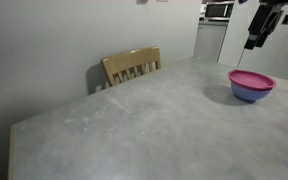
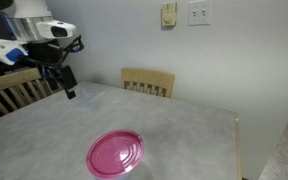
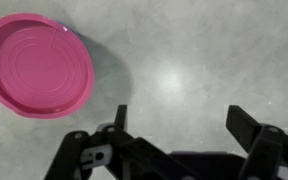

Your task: Remove the lid from the bowl

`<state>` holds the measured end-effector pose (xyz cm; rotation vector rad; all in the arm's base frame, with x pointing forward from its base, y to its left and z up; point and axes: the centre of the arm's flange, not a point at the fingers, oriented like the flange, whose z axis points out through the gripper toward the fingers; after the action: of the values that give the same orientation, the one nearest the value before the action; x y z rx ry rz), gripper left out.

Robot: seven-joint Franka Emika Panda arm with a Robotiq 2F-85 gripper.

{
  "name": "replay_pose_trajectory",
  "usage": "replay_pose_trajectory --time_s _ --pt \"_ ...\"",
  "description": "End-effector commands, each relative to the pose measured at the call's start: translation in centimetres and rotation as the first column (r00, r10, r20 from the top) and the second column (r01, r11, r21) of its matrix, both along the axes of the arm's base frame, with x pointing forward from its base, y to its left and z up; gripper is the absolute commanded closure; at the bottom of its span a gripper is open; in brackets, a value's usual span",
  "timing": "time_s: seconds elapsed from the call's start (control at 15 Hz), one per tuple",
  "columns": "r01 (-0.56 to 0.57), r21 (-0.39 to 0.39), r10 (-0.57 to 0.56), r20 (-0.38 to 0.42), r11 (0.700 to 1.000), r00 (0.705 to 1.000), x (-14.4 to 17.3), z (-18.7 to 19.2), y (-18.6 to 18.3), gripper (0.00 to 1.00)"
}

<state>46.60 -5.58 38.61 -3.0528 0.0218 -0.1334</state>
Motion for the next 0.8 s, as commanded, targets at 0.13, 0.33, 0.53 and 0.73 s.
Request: replay_pose_trajectory --time_s 0.13,0.33,0.53,0.73 --pt "0.084 -0.114 -0.087 -0.018 0.990 0.996 0.5 -4.0 -5.3 0.00" --pt "0.127 -0.106 -0.134 -0.063 0.986 0.989 1.3 -6.7 -7.0 0.00" --pt "0.114 -0.098 -0.122 -0.074 0.989 0.990 0.1 -6.5 -6.5 0.00" --pt "0.113 -0.099 -0.120 -0.068 0.989 0.990 0.2 -6.2 -6.4 0.00"
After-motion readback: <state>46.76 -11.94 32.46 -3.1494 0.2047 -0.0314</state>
